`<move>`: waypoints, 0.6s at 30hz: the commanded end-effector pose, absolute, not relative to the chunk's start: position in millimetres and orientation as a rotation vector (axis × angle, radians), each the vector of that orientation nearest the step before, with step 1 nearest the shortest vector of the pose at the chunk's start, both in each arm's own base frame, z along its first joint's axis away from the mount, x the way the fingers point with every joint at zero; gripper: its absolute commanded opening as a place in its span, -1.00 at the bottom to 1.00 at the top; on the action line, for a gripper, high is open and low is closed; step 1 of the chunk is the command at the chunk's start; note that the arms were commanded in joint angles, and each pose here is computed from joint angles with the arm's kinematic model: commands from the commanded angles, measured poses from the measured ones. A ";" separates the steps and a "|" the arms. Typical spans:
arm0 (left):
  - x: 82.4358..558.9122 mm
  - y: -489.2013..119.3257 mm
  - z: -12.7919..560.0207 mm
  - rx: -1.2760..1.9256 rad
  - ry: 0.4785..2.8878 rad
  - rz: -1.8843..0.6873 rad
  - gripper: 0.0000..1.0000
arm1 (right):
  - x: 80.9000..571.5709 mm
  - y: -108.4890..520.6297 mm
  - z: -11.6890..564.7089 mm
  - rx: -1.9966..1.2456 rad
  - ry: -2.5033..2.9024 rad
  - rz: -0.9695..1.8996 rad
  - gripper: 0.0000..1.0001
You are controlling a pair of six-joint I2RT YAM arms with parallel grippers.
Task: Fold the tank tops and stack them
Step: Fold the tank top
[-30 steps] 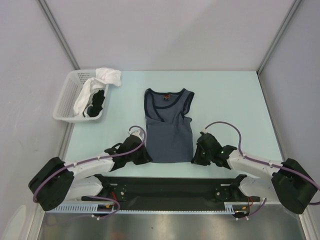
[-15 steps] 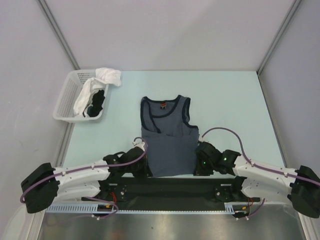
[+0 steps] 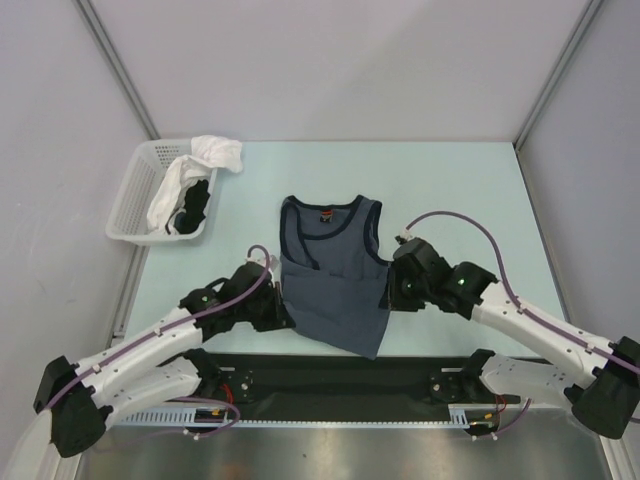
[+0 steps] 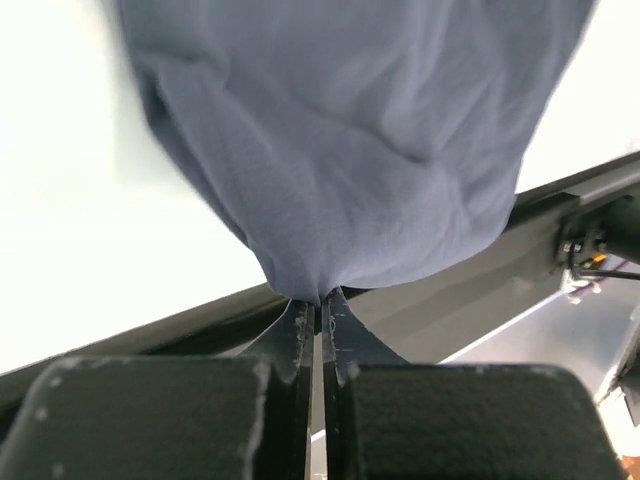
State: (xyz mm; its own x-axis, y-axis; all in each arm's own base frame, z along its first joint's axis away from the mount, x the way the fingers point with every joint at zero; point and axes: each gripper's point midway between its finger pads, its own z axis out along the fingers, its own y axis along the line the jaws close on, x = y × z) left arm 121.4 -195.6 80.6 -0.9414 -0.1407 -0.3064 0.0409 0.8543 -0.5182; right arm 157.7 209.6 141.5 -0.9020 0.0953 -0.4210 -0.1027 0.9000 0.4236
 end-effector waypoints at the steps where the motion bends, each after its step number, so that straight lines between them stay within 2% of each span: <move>1: 117.3 -201.4 83.1 0.010 2.720 -0.806 -0.99 | 138.1 212.2 124.7 -0.125 2.704 0.613 -0.41; 10: 89.9 -188.9 48.7 -0.066 2.774 -0.834 -0.99 | 88.7 221.1 69.8 0.025 2.774 0.724 0.02; 18: 73.1 -194.8 27.5 -0.035 2.834 -0.845 -1.00 | 71.3 237.9 34.5 0.054 2.813 0.760 0.16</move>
